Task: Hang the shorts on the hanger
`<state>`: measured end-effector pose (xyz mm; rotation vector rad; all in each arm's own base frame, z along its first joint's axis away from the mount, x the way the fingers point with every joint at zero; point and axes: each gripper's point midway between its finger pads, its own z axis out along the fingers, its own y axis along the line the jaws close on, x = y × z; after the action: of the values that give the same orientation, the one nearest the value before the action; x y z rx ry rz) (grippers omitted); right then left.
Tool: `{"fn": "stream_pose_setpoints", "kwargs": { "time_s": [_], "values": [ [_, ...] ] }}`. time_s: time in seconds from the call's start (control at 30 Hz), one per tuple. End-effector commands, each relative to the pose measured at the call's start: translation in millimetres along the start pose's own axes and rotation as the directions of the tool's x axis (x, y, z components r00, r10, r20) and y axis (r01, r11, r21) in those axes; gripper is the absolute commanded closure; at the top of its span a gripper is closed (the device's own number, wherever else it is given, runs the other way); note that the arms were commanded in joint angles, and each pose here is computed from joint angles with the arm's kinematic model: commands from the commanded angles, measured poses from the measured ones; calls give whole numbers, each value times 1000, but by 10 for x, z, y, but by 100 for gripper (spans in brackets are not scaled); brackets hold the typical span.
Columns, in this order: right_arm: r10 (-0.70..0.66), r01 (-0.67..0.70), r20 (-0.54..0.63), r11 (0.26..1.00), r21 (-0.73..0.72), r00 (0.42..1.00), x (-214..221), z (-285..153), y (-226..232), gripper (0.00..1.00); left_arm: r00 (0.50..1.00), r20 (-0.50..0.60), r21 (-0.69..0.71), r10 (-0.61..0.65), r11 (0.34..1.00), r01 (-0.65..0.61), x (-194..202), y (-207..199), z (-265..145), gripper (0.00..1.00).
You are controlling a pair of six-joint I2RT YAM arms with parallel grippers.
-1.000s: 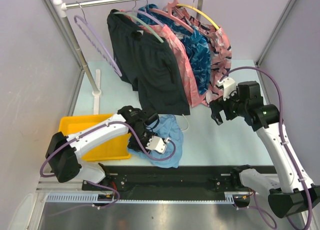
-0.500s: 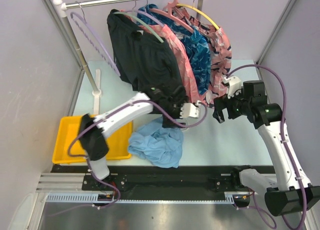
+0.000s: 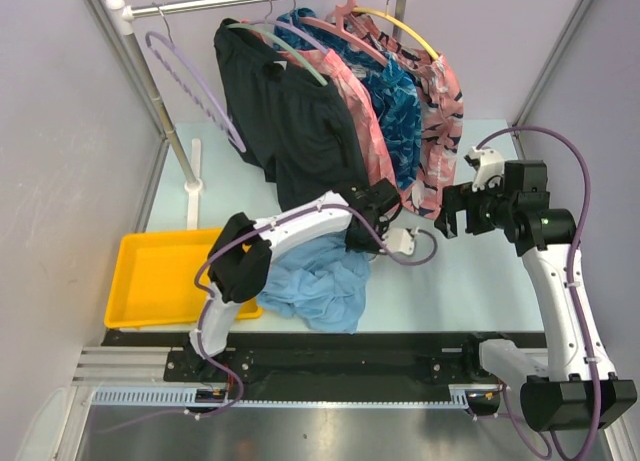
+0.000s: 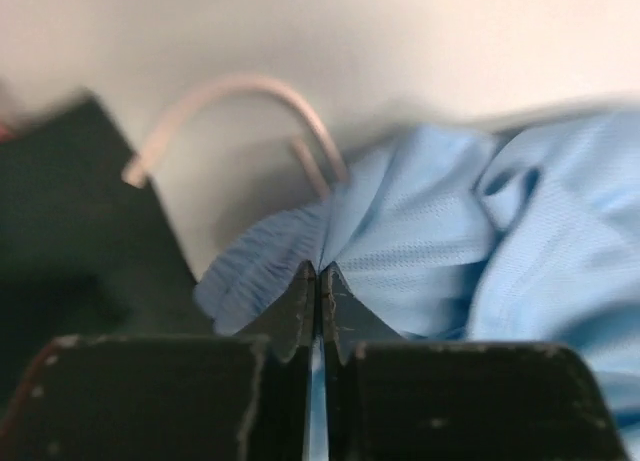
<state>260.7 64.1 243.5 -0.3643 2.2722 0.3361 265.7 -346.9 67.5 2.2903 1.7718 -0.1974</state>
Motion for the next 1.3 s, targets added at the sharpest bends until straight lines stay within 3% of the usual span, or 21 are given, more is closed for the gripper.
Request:
{"fn": "stream_pose_setpoints", "kwargs": {
  "time_s": [0.0,0.07,0.1,0.17,0.23,0.27,0.37,0.47,0.5,0.57,0.6,0.67,0.7,0.87,1.0,1.17,1.27],
  "values": [
    [62,-64,67,998,18,996,-219,-35,-86,0,956,282,-107,83,993,-55,-913,349,-810,100],
    [108,-110,68,994,27,992,-217,-28,-177,0,922,377,-109,89,993,-51,-1177,324,-1166,100],
    [125,-126,63,992,14,990,-215,-5,-180,0,859,493,-137,136,987,-78,-1464,301,-1572,100],
    [138,-139,66,990,13,988,-225,4,-209,0,779,599,-178,185,979,-96,-1638,183,-2118,100],
    [137,-137,57,991,4,989,-219,27,-212,0,706,664,-190,245,969,-158,-1690,-28,-2413,100],
    [135,-135,56,991,4,989,-221,31,-217,0,665,686,-243,295,955,-173,-1635,-182,-2754,100],
    [104,-104,42,995,6,994,-174,10,-227,0,681,661,-213,313,950,-230,-1262,-459,-2625,100],
    [75,-75,12,997,1,997,-95,-7,-222,0,785,534,-167,313,950,-265,-512,-763,-2276,98],
    [68,-68,2,998,-7,998,-65,-4,-210,0,842,468,-97,269,962,-254,-132,-941,-1950,87],
    [43,-43,-21,999,-33,999,-17,21,-190,0,907,325,-91,266,964,-250,410,-975,-1622,72],
    [33,-35,-28,998,-46,999,-3,30,-177,0,932,265,-38,248,968,-247,739,-1181,-1341,57],
    [8,-12,-46,995,-96,999,37,61,-118,0,951,207,-59,231,973,-224,999,-1183,-1168,47],
    [0,-6,-49,993,-117,999,44,70,-93,0,960,193,-48,202,979,-197,1132,-1269,-1091,37],
    [-11,-16,-109,971,-239,994,167,177,44,3,954,284,-127,98,990,-64,941,-1127,-1189,31],
    [-14,-22,-121,957,-291,993,167,244,125,5,940,337,-85,-49,993,82,735,-1005,-1199,30],
    [-143,82,-123,913,-401,982,247,322,526,12,920,325,24,-218,975,222,686,-1035,-996,35],
    [-268,212,-63,868,-450,961,294,371,761,13,864,416,63,-283,957,283,614,-1112,-1089,35]
  ]
}}
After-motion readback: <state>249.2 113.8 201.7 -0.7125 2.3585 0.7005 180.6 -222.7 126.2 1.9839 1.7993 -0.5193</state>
